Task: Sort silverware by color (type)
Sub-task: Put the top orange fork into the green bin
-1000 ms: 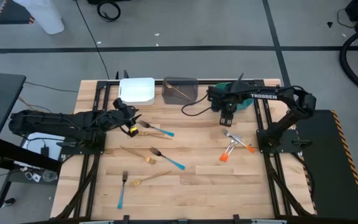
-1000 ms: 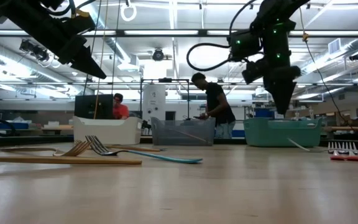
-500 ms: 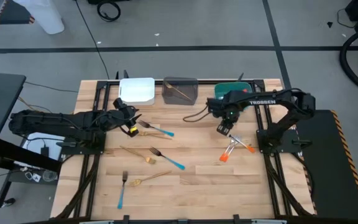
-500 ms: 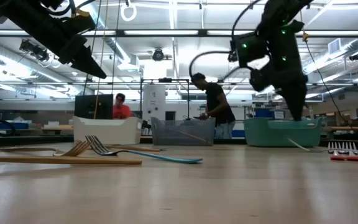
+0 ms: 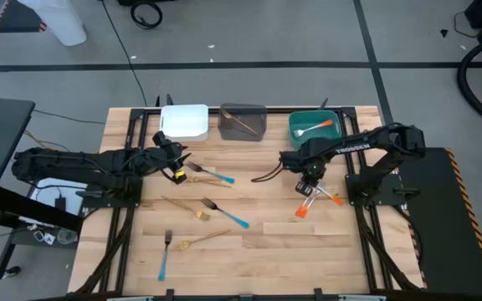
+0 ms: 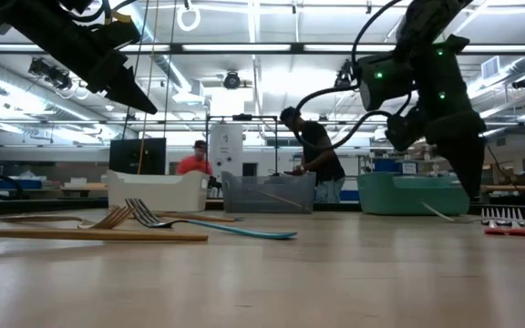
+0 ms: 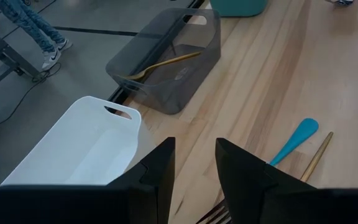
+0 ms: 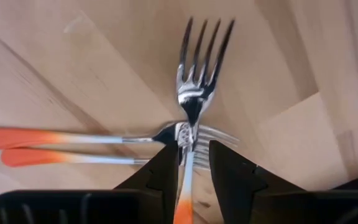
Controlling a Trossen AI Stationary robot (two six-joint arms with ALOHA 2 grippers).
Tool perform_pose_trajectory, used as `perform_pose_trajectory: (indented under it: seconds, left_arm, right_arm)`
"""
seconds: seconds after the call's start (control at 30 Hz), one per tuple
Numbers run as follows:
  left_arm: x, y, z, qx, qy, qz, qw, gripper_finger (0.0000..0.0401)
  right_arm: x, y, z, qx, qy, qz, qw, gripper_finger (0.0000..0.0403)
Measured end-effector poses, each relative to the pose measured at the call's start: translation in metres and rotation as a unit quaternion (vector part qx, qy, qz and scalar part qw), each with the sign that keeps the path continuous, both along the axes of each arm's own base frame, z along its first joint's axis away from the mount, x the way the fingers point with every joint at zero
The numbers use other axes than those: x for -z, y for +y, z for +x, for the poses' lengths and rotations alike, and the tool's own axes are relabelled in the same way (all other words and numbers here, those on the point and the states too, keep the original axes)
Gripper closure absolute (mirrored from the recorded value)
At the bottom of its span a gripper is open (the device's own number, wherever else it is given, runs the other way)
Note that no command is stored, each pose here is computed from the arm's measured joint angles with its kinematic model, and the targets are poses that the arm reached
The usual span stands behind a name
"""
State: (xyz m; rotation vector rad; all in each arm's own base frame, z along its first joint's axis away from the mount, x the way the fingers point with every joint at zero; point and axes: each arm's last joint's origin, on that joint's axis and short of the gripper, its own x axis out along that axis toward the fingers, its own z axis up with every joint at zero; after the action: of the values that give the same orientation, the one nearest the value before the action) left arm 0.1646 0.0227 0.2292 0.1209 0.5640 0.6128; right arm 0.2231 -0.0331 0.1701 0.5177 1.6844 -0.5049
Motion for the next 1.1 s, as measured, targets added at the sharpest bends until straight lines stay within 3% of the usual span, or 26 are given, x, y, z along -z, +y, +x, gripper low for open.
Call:
perform_pose_trajectory:
  seconds: [0.9, 1.1]
  left_arm:
    - [0.0, 0.0, 0.0, 0.0, 0.0, 0.0, 1.0, 0.0278]
    - [0.0, 0.0, 0.0, 0.0, 0.001, 0.0, 1.0, 0.0278]
  right_arm:
    - [0.032, 0.023, -0.016, 0.041, 0.013, -0.038, 0.998, 0.031]
    - [0.033, 0.025, -0.014, 0.041, -0.001, -0.04, 0.998, 0.0332]
